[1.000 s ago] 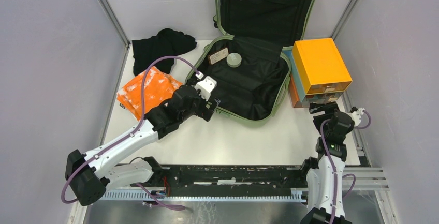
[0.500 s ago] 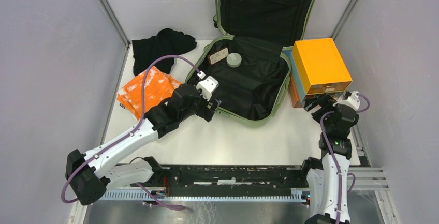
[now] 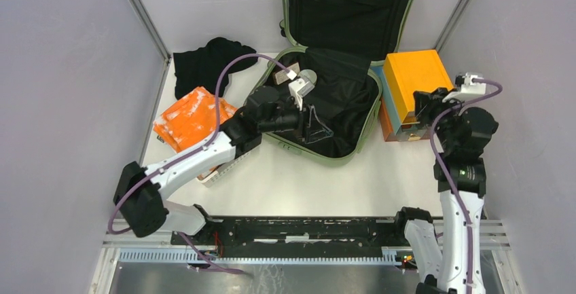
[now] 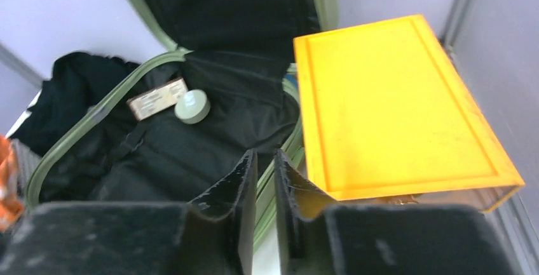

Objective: Open, take out, and arrange the luggage
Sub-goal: Open the drawer in the storage box.

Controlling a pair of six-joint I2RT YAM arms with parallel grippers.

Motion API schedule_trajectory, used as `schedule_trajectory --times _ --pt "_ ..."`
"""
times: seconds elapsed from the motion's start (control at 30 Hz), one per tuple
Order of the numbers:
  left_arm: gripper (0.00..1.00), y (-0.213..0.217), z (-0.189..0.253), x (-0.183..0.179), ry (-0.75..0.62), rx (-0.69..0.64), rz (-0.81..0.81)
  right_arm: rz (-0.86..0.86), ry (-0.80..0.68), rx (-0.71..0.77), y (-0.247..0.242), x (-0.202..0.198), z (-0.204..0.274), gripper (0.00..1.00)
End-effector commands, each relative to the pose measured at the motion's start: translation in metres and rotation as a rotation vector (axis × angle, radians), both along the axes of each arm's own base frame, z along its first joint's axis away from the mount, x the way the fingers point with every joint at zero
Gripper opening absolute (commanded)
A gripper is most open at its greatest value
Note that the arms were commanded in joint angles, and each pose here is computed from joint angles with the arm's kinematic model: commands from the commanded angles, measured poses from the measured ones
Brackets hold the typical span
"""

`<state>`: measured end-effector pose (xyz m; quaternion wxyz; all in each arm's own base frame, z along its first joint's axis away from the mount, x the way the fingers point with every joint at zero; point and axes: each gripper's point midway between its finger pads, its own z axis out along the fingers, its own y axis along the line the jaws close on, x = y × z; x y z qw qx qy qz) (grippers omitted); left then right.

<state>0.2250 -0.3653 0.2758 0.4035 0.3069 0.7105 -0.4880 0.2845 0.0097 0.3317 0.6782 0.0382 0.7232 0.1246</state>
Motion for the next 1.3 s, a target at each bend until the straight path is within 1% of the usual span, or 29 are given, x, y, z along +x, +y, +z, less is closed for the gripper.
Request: schedule_trajectory --times 0.0,0.07,0.2,0.3,0.4,0.53,0.6,0.67,0.77,0.87,1.03,1.27 --pt "0.55 -0.02 0.04 -0.012 0.013 -0.13 -0.103 -0.184 0.142 -0.062 -0.034 0.0 -0.031 0.13" --pt "0.53 -0.015 0.032 -0.006 -0.021 -0.073 -0.071 -0.241 0.179 -0.05 -0.042 -0.005 -0.044 0.01" --pt "0.5 0.001 0.017 0.005 -0.098 0.08 -0.024 -0.265 0.335 0.015 -0.042 -0.008 -0.084 0.0" --pt "0.46 0.016 0.0 0.014 -0.154 0.2 0.018 -0.27 0.375 0.102 -0.036 -0.006 -0.106 0.0" --pt "0.45 0.033 -0.014 0.02 -0.2 0.282 0.067 -0.317 0.406 0.177 -0.039 -0.001 -0.119 0.0" --pt "0.45 0.049 -0.022 0.025 -0.248 0.319 0.13 -0.355 0.428 0.258 -0.039 0.008 -0.131 0.0" --pt "0.45 0.056 -0.025 0.028 -0.263 0.342 0.156 -0.359 0.402 0.287 -0.039 0.012 -0.131 0.0" --pt "0.45 0.06 -0.027 0.03 -0.28 0.36 0.167 -0.398 0.386 0.308 -0.044 0.014 -0.133 0.0" --pt "0.45 0.06 -0.025 0.029 -0.285 0.359 0.163 -0.422 0.408 0.343 -0.045 0.015 -0.143 0.0" --pt "0.45 0.062 -0.023 0.029 -0.293 0.36 0.169 -0.446 0.418 0.368 -0.047 0.014 -0.151 0.0" --pt "0.45 0.064 -0.02 0.028 -0.301 0.354 0.174 -0.484 0.378 0.394 -0.052 0.015 -0.151 0.0" --pt "0.45 0.064 -0.019 0.028 -0.3 0.353 0.175 -0.52 0.389 0.415 -0.056 0.017 -0.158 0.01"
